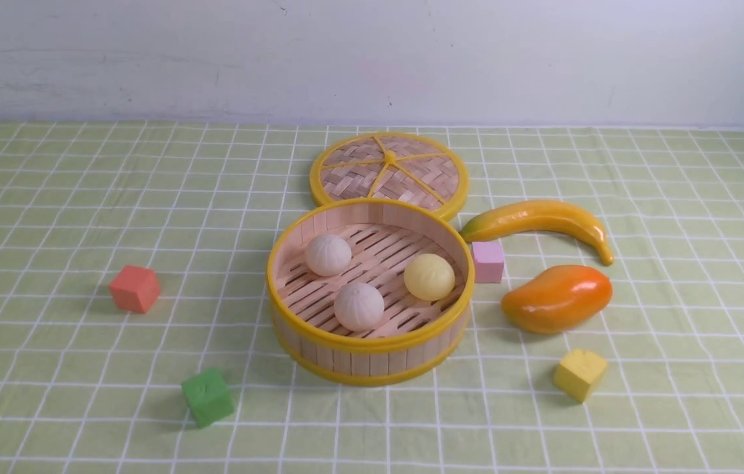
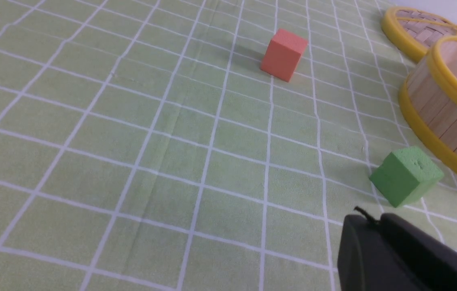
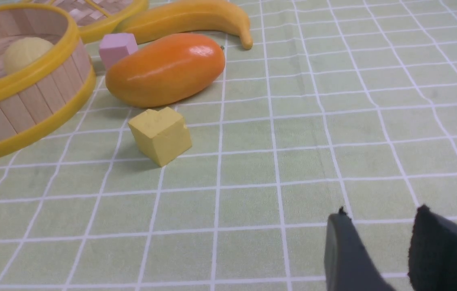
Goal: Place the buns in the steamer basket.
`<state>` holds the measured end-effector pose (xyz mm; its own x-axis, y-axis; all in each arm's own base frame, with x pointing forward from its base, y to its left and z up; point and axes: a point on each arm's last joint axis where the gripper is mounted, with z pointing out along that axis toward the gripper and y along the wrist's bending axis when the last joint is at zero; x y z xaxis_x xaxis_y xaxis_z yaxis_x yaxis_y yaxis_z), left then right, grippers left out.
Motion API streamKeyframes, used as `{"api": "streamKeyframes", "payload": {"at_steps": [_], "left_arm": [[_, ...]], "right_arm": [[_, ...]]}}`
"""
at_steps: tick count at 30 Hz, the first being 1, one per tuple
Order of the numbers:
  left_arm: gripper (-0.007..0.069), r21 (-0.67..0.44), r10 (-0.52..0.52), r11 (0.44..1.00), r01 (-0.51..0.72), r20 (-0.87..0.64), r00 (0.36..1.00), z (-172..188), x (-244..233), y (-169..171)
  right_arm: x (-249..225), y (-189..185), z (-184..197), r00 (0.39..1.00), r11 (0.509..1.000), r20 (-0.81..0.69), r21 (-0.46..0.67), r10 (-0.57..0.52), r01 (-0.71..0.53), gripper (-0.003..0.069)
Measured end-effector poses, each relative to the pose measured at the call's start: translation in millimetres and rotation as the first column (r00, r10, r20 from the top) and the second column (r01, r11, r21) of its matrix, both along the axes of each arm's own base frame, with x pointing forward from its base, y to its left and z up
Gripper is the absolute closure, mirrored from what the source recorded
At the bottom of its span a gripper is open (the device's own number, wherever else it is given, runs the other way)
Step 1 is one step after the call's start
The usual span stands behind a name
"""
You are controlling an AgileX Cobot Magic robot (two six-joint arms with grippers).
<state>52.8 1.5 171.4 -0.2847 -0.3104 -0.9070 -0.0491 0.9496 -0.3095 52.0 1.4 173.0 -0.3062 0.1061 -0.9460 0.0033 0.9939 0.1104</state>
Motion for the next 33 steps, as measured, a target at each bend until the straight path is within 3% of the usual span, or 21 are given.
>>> {"api": "streamKeyframes", "payload": {"at_steps": [33], "left_arm": [[0.0568, 0.0, 0.0, 1.0, 0.0, -0.001, 1.0, -0.1, 0.0, 0.0]], "right_arm": [[0.0, 0.0, 0.0, 1.0, 1.0, 0.0, 0.0, 0.0, 0.0, 0.0418]]}}
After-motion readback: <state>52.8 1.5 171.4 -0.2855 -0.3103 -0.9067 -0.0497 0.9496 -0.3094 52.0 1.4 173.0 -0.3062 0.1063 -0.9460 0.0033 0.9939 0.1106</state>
